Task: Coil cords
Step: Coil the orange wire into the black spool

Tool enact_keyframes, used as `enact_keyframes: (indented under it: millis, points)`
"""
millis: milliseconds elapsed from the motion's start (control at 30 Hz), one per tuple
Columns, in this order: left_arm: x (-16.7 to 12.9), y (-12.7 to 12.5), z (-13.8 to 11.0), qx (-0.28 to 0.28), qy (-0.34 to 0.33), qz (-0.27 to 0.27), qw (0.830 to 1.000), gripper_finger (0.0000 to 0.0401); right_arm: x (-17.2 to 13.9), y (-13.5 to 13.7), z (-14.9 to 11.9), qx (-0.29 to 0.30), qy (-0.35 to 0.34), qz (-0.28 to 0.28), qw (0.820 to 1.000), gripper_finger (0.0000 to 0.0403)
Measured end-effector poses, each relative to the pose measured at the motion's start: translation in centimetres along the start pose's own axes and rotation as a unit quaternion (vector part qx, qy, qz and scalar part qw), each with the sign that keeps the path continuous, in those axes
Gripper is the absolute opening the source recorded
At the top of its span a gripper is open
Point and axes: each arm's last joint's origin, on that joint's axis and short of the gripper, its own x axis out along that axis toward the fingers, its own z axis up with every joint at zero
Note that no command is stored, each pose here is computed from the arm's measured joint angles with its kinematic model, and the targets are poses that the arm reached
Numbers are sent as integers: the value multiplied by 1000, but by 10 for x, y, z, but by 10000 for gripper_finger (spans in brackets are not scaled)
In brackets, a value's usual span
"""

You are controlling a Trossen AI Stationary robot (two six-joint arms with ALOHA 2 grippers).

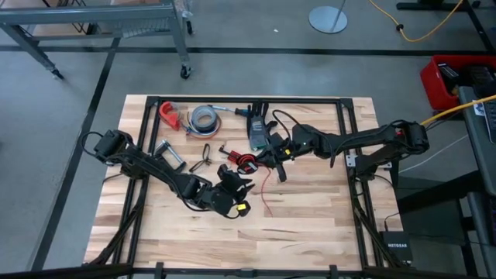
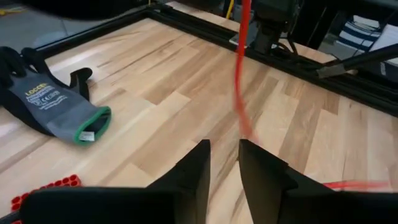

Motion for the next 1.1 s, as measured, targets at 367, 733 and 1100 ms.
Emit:
enact_keyframes:
  millis: [367,733,1100]
  points:
    - [-1,-3,-3,-29,12,-18,999,128,-5,4,6,-16,-8,8,1000,3]
    - [15,-6,-26,-4,31,-2,1000,153,-5,7,8,-13,-13,35,999,3]
    - [16,-12,-30,-6,28,-16,999,153,-5,8,6,-18,-1,60,998,3]
